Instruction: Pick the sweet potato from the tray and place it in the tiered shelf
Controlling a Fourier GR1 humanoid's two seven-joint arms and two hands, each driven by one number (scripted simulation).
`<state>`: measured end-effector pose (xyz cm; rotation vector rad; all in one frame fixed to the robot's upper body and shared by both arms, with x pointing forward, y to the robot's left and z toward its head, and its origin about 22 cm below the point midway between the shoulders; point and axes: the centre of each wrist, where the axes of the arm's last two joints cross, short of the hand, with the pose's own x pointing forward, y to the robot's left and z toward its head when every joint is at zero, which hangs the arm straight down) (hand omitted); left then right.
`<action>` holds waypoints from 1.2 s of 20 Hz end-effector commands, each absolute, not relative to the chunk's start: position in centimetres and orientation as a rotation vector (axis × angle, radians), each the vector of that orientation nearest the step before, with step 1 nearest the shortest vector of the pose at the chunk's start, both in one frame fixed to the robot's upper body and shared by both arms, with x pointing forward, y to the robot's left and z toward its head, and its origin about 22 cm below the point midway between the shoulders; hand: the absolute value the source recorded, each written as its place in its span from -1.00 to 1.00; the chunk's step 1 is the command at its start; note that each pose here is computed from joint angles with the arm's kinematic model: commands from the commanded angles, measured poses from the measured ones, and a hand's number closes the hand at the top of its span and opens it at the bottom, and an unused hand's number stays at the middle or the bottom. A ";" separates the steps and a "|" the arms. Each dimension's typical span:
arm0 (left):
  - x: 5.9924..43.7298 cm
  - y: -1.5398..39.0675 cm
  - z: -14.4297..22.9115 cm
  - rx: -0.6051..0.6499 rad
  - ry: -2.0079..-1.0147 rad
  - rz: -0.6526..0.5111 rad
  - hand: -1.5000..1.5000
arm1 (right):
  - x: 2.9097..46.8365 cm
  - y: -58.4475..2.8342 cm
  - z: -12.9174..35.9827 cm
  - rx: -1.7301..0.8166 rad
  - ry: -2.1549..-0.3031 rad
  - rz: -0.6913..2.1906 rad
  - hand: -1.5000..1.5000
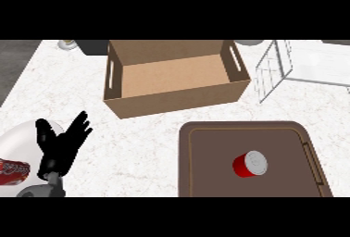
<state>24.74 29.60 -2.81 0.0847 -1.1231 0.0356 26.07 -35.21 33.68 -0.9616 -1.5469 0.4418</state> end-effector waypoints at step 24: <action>26.3 29.3 -3.6 0.089 -1.115 0.026 0.00 | 38.8 -42.0 32.3 -1.029 -1.486 0.545 1.00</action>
